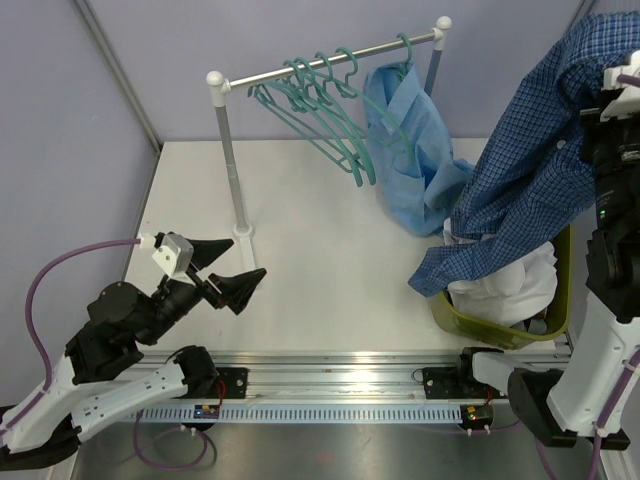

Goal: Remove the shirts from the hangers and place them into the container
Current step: Place the shirt into the basket

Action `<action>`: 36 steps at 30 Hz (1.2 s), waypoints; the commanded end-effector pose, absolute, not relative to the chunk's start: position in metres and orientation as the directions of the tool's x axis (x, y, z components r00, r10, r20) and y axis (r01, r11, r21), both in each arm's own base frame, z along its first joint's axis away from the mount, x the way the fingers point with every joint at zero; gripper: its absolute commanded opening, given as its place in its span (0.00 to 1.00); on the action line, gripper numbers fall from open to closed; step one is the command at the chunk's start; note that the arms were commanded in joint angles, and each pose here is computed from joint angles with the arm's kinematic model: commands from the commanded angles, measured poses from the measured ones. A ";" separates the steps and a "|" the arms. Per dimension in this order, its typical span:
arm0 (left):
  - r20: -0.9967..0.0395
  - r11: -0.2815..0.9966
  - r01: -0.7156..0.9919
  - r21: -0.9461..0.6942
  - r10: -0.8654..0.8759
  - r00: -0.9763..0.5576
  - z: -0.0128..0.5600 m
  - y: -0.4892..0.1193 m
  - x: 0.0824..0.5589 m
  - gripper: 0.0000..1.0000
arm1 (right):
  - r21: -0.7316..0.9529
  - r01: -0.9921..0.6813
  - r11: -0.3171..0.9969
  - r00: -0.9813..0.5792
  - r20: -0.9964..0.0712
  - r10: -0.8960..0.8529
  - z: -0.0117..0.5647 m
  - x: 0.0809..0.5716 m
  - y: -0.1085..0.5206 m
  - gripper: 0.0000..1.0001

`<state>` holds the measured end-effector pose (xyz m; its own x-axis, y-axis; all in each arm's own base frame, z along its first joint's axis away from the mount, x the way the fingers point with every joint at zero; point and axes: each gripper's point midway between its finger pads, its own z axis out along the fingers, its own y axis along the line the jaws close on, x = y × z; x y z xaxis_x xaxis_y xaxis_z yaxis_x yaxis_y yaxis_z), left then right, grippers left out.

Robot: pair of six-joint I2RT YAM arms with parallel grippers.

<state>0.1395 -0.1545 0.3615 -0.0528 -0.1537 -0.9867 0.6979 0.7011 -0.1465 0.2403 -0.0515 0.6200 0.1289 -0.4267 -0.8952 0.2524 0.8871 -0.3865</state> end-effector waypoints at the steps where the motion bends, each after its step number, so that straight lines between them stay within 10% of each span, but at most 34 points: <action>1: -0.984 0.699 0.697 -0.158 -0.169 -0.053 0.360 -0.155 0.140 0.99 | -0.434 0.379 0.817 0.027 -0.877 -0.479 0.600 0.233 -0.080 0.00; 11: -0.985 0.692 0.705 -0.153 -0.161 -0.056 0.350 -0.153 0.136 0.99 | -0.526 0.259 0.810 -0.371 -0.828 -0.420 0.422 0.259 -0.111 0.00; 23: -0.985 0.690 0.706 -0.158 -0.163 -0.061 0.340 -0.152 0.135 0.99 | 0.064 -0.387 0.920 -0.603 -0.772 -0.200 0.185 0.280 -0.037 0.00; 30: -0.985 0.679 0.717 -0.158 -0.159 -0.066 0.340 -0.161 0.137 0.99 | 0.263 -0.333 0.906 -0.834 -0.531 -0.152 0.077 0.264 -0.044 0.02; 36: -0.986 0.677 0.719 -0.155 -0.149 -0.072 0.338 -0.164 0.138 0.99 | 0.238 -0.218 0.947 -0.929 -0.347 -0.127 0.009 0.251 -0.068 0.27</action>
